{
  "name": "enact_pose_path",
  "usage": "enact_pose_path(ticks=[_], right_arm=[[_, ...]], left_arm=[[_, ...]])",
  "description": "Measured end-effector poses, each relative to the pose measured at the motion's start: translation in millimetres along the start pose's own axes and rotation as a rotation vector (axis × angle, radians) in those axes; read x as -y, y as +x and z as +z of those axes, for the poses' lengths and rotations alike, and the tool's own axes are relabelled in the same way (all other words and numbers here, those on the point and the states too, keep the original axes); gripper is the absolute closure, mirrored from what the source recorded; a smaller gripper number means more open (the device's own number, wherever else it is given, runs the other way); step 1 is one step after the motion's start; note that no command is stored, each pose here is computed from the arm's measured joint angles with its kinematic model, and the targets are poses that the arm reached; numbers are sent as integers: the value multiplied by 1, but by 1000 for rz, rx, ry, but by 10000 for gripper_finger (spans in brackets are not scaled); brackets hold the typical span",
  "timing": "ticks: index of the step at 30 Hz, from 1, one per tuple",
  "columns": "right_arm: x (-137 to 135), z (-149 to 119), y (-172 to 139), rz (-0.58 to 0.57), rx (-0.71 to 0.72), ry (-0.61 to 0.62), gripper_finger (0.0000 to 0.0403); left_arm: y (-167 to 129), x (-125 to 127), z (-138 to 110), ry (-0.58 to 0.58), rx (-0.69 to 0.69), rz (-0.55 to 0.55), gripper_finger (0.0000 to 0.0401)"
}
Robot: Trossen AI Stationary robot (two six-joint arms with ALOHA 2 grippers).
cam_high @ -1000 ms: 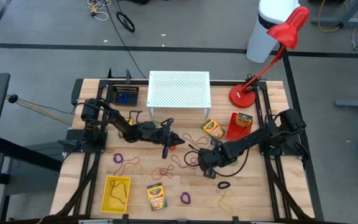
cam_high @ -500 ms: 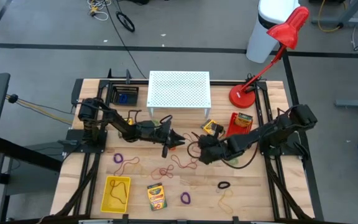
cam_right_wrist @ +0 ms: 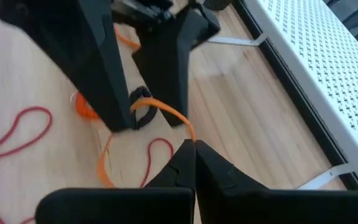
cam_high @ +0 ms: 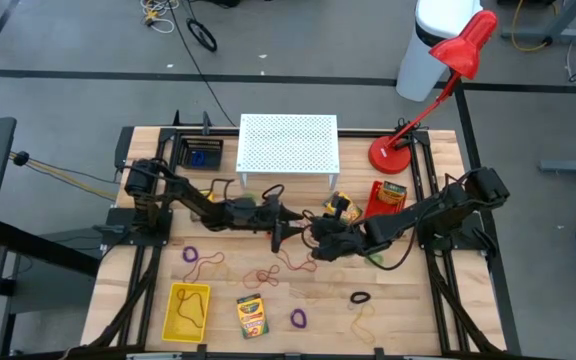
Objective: Pick & Place Office Desk Supplies
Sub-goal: Put the right orange rubber band into the yellow bin
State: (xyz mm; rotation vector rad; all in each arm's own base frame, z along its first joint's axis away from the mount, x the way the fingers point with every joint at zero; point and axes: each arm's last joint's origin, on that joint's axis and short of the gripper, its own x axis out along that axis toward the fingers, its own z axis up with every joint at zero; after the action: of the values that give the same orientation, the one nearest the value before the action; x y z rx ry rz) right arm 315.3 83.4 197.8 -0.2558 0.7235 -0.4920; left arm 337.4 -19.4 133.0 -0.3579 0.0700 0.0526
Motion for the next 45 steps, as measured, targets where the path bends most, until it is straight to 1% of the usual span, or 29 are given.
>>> enact_pose_path(ticks=[3, 6, 8, 11, 13, 14, 18, 22, 25, 27, 29, 31, 33, 36, 37, 38, 42, 44, 45], right_arm=[[0, 2, 0, 5, 15, -6, 401], [-1, 3, 0, 8, 23, 0, 402], [-1, 3, 0, 9, 22, -2, 402], [-1, 3, 0, 15, 22, -1, 399], [-1, 4, 0, 15, 28, 9, 387], [-1, 4, 0, 11, 34, 17, 378], [1, 9, -13, -46, 90, 79, 327], [3, 15, -37, -99, 162, 93, 270], [6, 16, -52, -102, 184, 94, 235], [8, 14, -55, -93, 180, 99, 224], [9, 8, -54, -84, 168, 94, 229], [8, 0, -51, -82, 151, 74, 253], [9, -6, -46, -77, 128, 60, 292], [11, -14, -39, -58, 92, 46, 367], [13, -16, -37, -64, 86, 42, 384], [14, -17, -35, -68, 84, 45, 392], [17, -26, -26, -72, 65, 51, 372], [18, -30, -24, -77, 56, 48, 370], [18, -33, -22, -79, 51, 45, 372]], left_arm=[[5, 0, 1, -3, -26, 28, 193], [9, 1, 1, 0, -48, 38, 226], [9, 0, 0, 2, -58, 41, 262], [8, 0, 0, 10, -63, 37, 330], [8, 1, 0, 19, -67, 26, 376], [8, 0, -1, 20, -69, 23, 387], [8, -1, 2, 17, -82, -4, 395], [3, 0, 11, 48, -130, 16, 396], [-3, 1, 20, 85, -186, 29, 397], [-8, 3, 26, 105, -225, 29, 397], [-15, 7, 31, 120, -288, 4, 397], [-24, 13, 36, 115, -365, -50, 397], [-35, 21, 39, 91, -458, -123, 396], [-54, 37, 41, 12, -608, -225, 396], [-61, 44, 41, -23, -657, -251, 396], [-68, 51, 42, -51, -694, -284, 396], [-95, 80, 43, -185, -851, -363, 396], [-107, 94, 44, -268, -911, -406, 396], [-113, 100, 43, -311, -946, -412, 396]])
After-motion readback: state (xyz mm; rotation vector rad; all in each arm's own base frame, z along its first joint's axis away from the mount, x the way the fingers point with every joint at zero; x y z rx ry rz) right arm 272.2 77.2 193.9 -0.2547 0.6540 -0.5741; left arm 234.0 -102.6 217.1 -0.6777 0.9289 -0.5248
